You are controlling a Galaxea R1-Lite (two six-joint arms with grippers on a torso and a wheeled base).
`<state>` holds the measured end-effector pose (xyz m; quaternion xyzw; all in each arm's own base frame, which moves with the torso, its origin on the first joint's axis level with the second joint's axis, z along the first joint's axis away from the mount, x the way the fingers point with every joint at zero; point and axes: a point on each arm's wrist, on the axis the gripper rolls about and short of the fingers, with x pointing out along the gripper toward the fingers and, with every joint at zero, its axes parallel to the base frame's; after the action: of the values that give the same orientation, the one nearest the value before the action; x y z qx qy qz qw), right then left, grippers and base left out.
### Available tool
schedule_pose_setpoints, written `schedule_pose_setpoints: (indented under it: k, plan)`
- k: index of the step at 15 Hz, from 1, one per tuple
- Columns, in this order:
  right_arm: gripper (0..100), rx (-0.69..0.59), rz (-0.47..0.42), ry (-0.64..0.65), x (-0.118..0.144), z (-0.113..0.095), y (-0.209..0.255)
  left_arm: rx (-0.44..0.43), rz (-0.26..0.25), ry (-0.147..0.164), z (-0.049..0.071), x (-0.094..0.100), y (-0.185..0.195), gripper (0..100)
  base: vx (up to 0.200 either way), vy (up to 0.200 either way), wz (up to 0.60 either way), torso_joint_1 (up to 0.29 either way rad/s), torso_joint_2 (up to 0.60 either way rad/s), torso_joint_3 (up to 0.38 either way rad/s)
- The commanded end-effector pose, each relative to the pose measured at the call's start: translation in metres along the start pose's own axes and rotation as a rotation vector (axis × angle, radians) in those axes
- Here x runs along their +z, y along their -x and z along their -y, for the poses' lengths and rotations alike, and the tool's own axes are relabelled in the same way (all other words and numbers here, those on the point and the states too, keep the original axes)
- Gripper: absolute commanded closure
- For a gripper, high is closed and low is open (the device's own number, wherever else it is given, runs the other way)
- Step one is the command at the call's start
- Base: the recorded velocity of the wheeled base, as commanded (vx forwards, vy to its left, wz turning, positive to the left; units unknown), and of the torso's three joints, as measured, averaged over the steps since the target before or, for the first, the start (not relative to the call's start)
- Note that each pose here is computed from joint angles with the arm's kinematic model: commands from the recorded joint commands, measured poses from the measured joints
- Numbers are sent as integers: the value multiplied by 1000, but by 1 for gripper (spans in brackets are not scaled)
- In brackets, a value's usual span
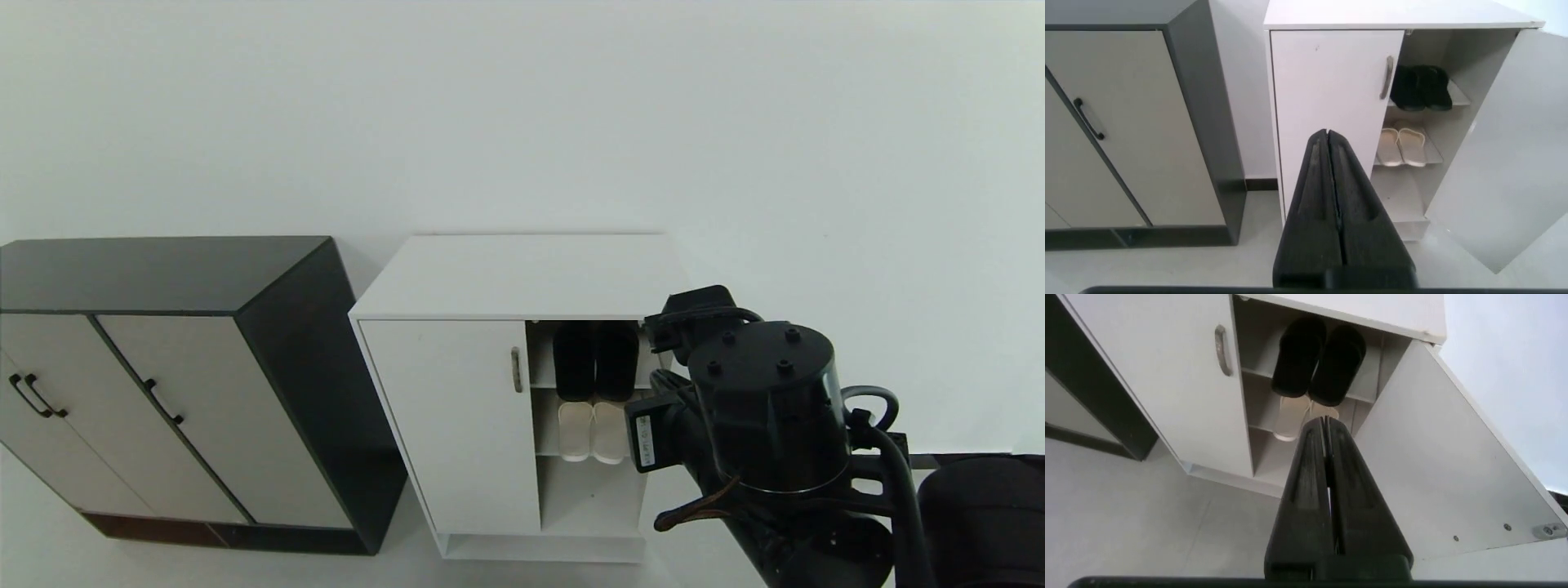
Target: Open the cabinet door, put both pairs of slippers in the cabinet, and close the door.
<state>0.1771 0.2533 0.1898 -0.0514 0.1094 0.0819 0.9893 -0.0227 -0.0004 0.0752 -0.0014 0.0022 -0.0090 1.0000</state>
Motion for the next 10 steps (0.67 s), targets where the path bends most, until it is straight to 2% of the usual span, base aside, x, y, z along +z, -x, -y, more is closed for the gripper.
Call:
schedule_pose_setpoints:
  k: [1, 3, 9, 10]
  plan:
    - [100, -7, -4, 3, -1, 1, -2, 0, 0, 0, 0, 0, 0, 100, 0, 0, 0, 0, 0, 0]
    - [100, -14, -8, 6, -2, 1, -4, 0, 0, 0, 0, 0, 0, 100, 0, 0, 0, 0, 0, 0]
    - [100, -32, -16, 15, -4, 4, -10, 0, -2, 0, 0, 0, 0, 100, 0, 0, -600, 2, -2, 3]
    - [100, -53, -19, 11, -4, 7, -17, 0, 0, 0, 0, 0, 0, 100, 0, 0, 0, 0, 0, 0]
